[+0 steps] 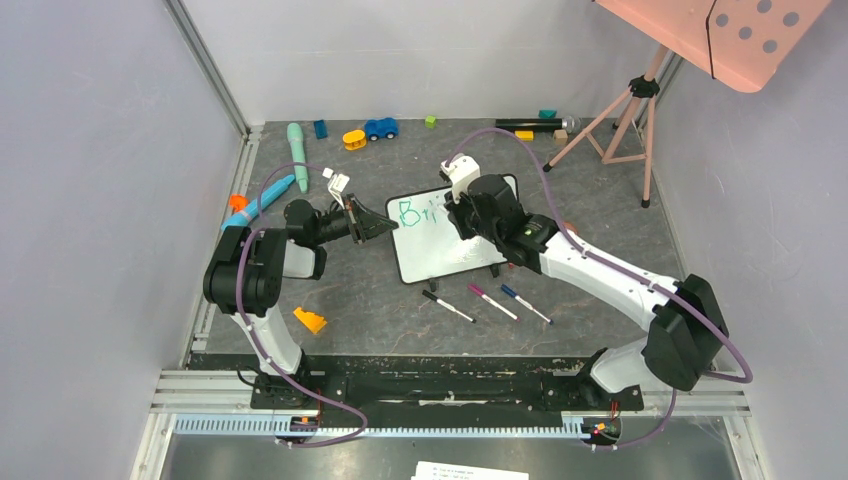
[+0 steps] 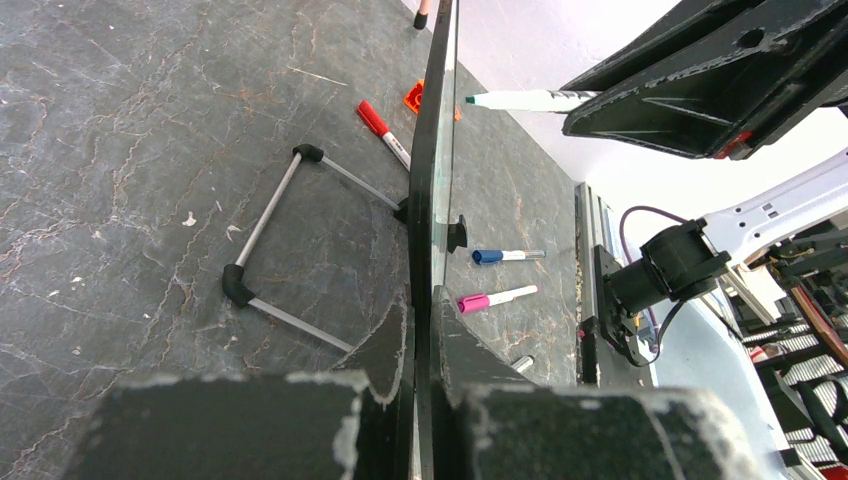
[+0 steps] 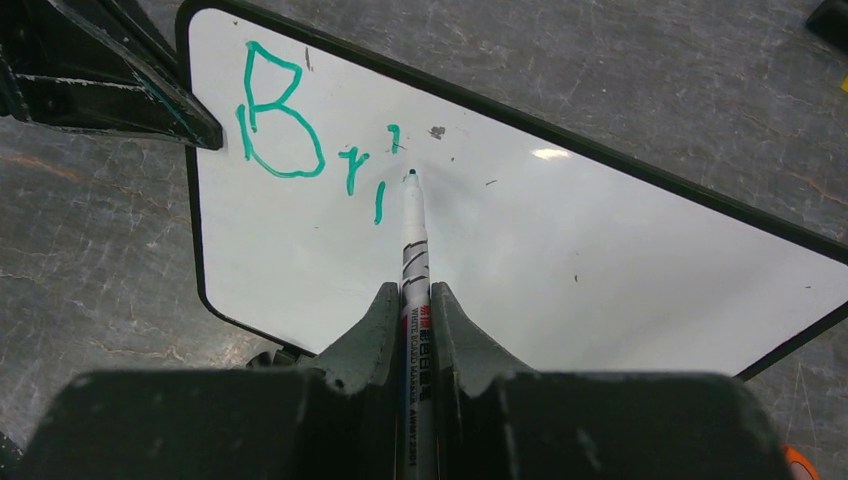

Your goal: Write a sentence on the whiteboard

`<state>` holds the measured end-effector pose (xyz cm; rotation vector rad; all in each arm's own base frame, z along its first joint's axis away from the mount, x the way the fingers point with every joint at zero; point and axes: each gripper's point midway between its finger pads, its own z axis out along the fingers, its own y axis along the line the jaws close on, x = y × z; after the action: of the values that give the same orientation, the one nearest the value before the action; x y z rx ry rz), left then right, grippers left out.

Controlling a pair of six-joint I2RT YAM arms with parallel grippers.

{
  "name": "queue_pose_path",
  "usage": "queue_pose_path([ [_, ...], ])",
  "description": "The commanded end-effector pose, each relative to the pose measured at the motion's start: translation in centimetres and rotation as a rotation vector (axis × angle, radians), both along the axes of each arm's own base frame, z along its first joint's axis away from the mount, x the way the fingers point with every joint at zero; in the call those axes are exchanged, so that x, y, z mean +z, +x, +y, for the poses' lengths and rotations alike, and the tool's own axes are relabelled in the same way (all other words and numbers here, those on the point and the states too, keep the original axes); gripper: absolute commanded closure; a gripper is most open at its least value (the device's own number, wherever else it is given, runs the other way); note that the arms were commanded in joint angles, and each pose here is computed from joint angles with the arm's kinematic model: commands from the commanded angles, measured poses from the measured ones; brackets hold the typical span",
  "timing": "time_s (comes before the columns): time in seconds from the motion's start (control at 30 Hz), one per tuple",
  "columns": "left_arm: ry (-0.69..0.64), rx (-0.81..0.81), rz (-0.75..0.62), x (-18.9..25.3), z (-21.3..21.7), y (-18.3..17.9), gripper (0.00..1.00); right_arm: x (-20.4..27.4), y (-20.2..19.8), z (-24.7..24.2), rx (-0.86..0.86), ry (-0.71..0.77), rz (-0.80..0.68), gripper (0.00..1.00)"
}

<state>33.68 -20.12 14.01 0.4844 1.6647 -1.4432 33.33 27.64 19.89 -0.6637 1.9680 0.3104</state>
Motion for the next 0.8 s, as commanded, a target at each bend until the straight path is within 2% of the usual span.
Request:
queue_pose_path([
  [0.0,0.010,-0.014,-0.105,1.16,-0.12,-0.30,0.98,1.52,1.04,0.06,-0.023,0.017,-0.033,1.00],
  [0.77,0.010,-0.013,-0.104,1.17,-0.12,-0.30,0.98,0.63,1.64,0.65,-0.007,0.013,-0.008,1.00],
])
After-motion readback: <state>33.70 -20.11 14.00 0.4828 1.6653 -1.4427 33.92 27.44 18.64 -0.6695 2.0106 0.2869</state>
